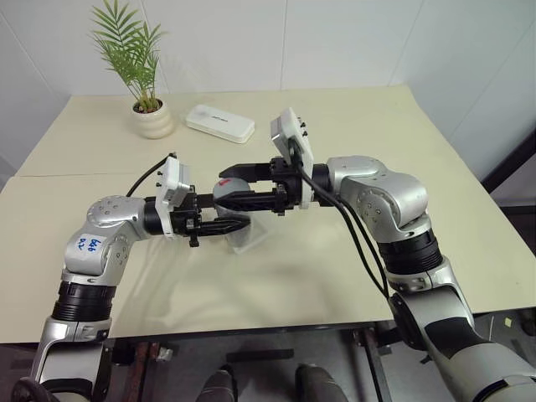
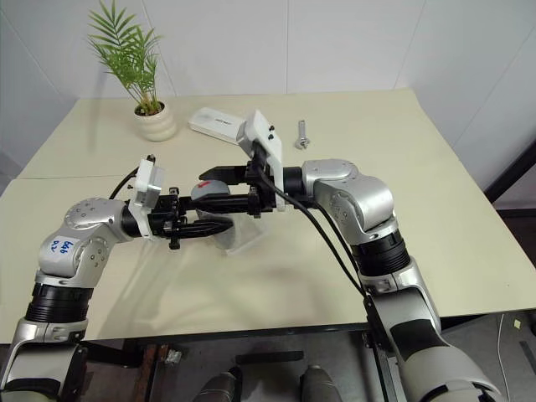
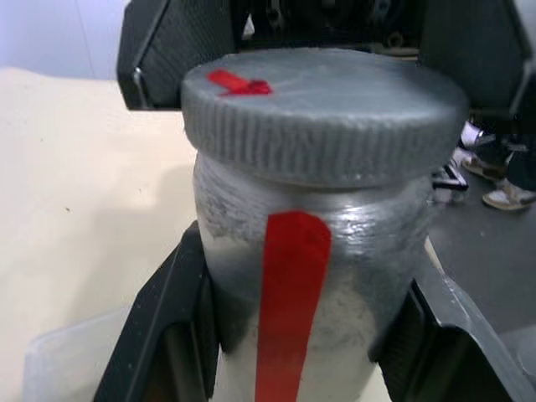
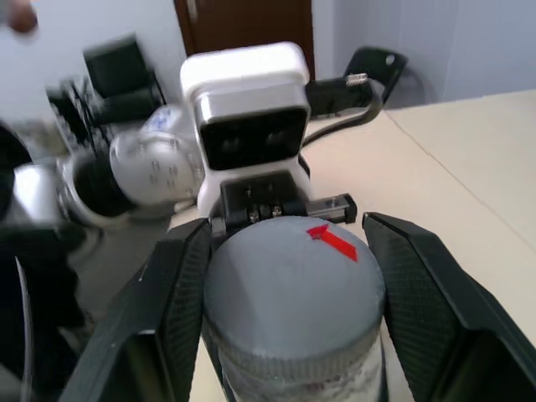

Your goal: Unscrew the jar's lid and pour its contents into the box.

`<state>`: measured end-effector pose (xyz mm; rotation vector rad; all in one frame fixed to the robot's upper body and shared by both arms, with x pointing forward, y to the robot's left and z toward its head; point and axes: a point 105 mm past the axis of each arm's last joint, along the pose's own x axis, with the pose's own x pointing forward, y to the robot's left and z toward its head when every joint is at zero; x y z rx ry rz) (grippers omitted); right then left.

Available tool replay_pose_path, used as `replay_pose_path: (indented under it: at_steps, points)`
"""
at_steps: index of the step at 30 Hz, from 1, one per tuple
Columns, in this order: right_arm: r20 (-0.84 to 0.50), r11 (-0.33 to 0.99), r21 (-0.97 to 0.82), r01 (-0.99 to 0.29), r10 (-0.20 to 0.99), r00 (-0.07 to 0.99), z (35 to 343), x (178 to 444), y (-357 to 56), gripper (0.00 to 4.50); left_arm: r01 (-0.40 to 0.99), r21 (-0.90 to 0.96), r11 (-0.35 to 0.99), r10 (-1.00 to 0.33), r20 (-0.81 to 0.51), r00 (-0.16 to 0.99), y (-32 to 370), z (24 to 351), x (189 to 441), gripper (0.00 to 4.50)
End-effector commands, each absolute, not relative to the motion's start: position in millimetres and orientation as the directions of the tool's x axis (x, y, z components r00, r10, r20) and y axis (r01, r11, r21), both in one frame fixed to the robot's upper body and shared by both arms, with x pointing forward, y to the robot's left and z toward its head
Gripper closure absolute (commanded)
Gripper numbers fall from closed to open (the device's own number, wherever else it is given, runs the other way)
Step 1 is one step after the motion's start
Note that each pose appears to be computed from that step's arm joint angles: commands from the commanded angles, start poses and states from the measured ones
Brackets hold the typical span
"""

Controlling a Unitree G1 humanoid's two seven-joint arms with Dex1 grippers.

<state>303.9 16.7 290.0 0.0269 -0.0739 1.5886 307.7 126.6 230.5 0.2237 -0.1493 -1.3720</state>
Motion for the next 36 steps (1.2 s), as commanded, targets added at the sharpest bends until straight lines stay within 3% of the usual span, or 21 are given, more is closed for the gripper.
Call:
replay_pose_path:
  at_steps: [1,5,9,13,16,20,24,27,33,36]
  points:
    - [0.268,-0.077,-0.061,-0.995,0.959,-0.090,340.4,279.9,-1.2,1.94,0.949,0.265,0.172,-0.982,-0.028,0.186,128.4,233.3,303.0,2.56]
    - [0.270,0.032,-0.078,-0.996,0.963,0.010,338.5,285.7,-15.7,1.94,0.949,0.261,0.179,-0.981,-0.030,0.194,131.4,232.0,302.9,2.56]
    - [0.199,0.232,-0.144,-0.962,0.959,0.202,317.1,309.4,-41.1,1.94,0.947,0.259,0.191,-0.978,-0.032,0.206,134.8,231.8,303.9,2.56]
    - [0.117,0.392,-0.161,-0.906,0.919,0.377,275.1,335.2,-79.3,1.94,0.943,0.256,0.212,-0.974,-0.030,0.227,140.2,232.9,305.8,2.56]
    - [0.040,0.555,-0.182,-0.811,0.829,0.558,214.2,366.8,-120.3,1.94,0.947,0.236,0.219,-0.973,-0.025,0.231,145.6,235.5,307.6,2.56]
    - [-0.007,0.656,-0.182,-0.733,0.745,0.668,165.1,385.8,-144.7,1.94,0.944,0.229,0.238,-0.970,-0.001,0.245,146.9,242.5,313.8,2.56]
    - [-0.002,0.733,-0.174,-0.658,0.668,0.744,146.5,398.6,-161.1,1.94,0.948,0.217,0.234,-0.972,0.017,0.236,146.1,247.5,315.4,2.56]
    - [0.031,0.766,-0.037,-0.641,0.642,0.766,146.8,403.8,-170.1,1.94,0.948,0.207,0.241,-0.971,0.061,0.233,144.6,257.9,316.5,2.56]
    - [0.088,0.705,-0.113,-0.700,0.709,0.700,180.2,389.7,-164.3,0.02,0.919,0.212,0.333,-0.942,0.038,0.333,154.7,259.2,332.8,2.56]
    - [0.094,0.623,-0.147,-0.768,0.782,0.616,205.8,368.5,-150.2,0.02,0.875,0.241,0.420,-0.901,-0.004,0.433,164.2,258.9,349.7,2.56]
